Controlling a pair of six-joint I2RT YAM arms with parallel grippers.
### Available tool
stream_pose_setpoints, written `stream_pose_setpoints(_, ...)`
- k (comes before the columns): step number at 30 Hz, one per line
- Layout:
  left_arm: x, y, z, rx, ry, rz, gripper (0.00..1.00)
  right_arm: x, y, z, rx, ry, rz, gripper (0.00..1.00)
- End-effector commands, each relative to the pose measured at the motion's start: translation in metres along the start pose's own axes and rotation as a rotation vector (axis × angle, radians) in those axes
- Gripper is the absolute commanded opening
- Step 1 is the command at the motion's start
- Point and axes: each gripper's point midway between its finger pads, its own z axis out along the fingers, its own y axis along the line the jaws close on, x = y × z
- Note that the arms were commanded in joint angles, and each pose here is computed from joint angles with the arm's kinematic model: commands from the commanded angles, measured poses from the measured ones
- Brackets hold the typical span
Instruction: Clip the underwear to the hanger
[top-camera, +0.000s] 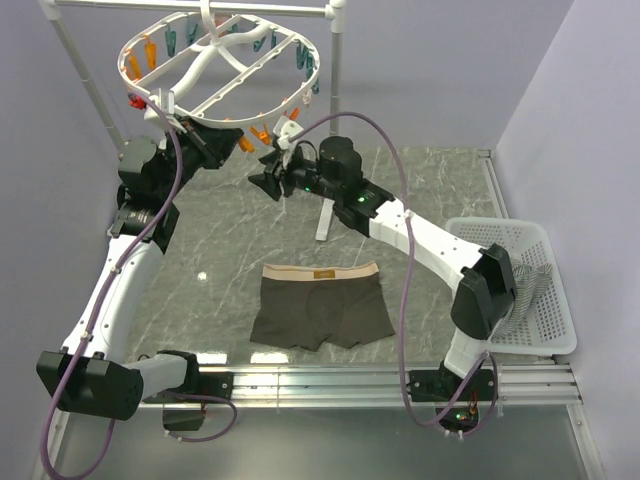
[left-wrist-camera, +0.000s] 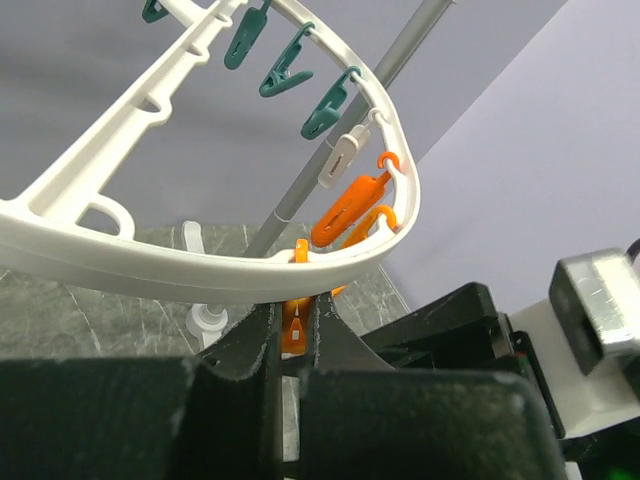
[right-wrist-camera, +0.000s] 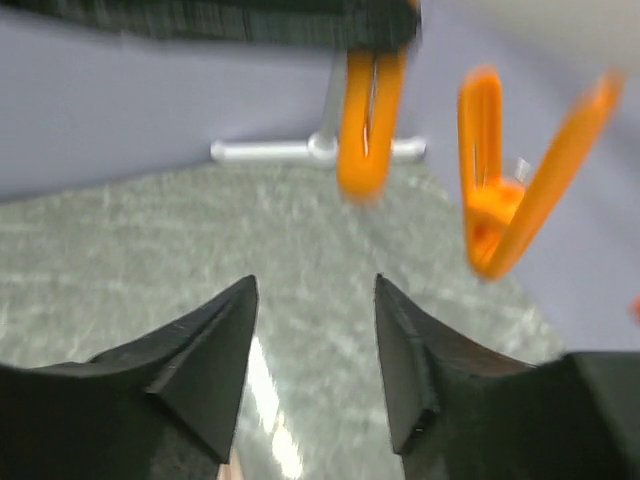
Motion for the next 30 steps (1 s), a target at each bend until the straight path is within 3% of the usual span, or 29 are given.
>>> stream_pose_setpoints(1,-0.024,-0.008,-0.003,0.005,-0.080,0.034,0.00,-0.016,0.002,-0.036,-0.008,-0.001,0.016,0.59)
stream_pose_setpoints(5,-0.022,-0.006,-0.002,0.002,-0.075,0.032,0.00,0.031,0.017,-0.057,-0.039,0.130,0.023,0.62)
stream_pose_setpoints(8,-0.022,-0.006,-0.003,0.001,-0.074,0.030,0.00,0.083,0.028,-0.071,-0.050,0.296,0.089,0.66)
stream_pose_setpoints(15,-0.023,-0.008,-0.003,0.002,-0.070,0.037,0.00,0.166,0.056,-0.091,-0.093,0.548,0.152,0.79)
stream_pose_setpoints(26,-0.021,-0.004,-0.002,-0.010,-0.064,0.048,0.00,0.265,0.056,-0.077,0.035,0.886,0.252,0.80)
stream_pose_setpoints(30,-0.020,-0.003,-0.001,-0.013,-0.062,0.046,0.00,0.287,0.063,-0.077,0.073,0.944,0.307,0.80)
